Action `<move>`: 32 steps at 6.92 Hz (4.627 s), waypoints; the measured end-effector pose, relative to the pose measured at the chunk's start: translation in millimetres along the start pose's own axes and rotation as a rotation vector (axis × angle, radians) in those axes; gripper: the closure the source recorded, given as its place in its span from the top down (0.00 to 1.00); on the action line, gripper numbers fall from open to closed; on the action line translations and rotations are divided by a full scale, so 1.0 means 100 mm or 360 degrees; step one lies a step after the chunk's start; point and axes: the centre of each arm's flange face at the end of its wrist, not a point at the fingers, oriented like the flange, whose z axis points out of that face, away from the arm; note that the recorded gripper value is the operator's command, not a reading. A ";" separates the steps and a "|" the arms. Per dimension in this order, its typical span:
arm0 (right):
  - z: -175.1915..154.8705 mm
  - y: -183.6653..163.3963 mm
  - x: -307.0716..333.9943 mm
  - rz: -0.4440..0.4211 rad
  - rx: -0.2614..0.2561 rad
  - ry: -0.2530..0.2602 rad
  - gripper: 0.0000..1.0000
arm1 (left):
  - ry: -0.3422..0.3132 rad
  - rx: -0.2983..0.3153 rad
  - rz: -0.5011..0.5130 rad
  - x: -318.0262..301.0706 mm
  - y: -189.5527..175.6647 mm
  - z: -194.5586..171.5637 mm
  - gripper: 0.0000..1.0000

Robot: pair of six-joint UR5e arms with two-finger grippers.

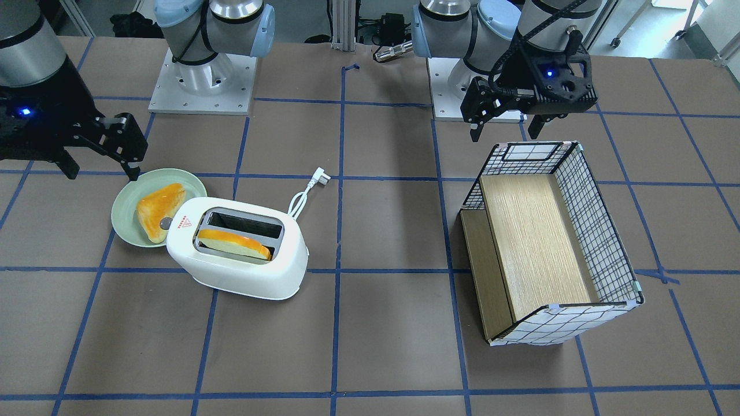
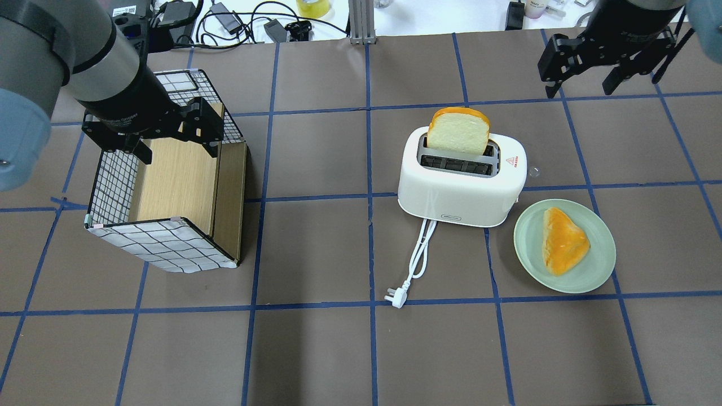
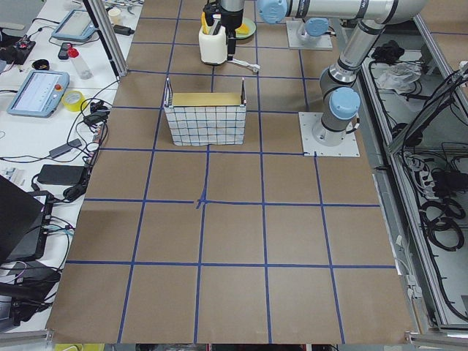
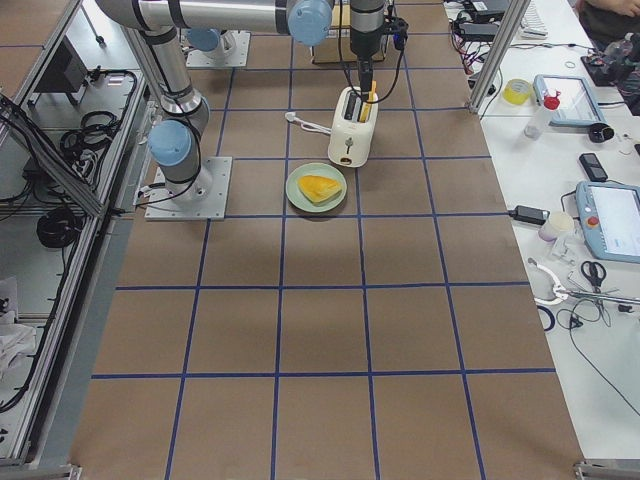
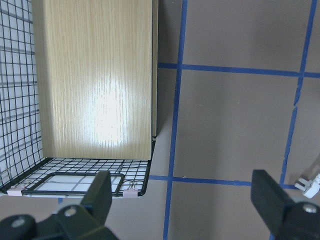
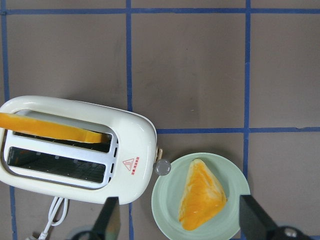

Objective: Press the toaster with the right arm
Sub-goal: 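Move the right gripper down toward the lever on the toaster's side, then press the toaster lever down with the right gripper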

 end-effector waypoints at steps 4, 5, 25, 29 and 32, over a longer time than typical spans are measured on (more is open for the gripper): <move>0.35 -0.16 0.48 -0.0106 -0.0031 -0.0262 0.19 | 0.0000 0.0000 0.0000 0.00 0.00 0.00 1.00; 0.47 -0.15 0.61 -0.0115 -0.0040 -0.0347 0.18 | 0.0001 0.0000 0.0000 0.00 0.00 0.00 1.00; 1.84 0.10 0.62 0.0148 -0.0309 -0.0726 0.06 | 0.0000 0.0000 0.0000 0.00 0.00 0.00 1.00; 2.01 0.07 0.63 0.0153 -0.0341 -0.0738 0.06 | 0.0001 0.0000 0.0000 0.00 0.00 0.00 1.00; 2.14 0.07 0.63 0.0160 -0.0377 -0.0749 0.06 | 0.0000 -0.0001 0.0000 0.00 0.00 0.00 1.00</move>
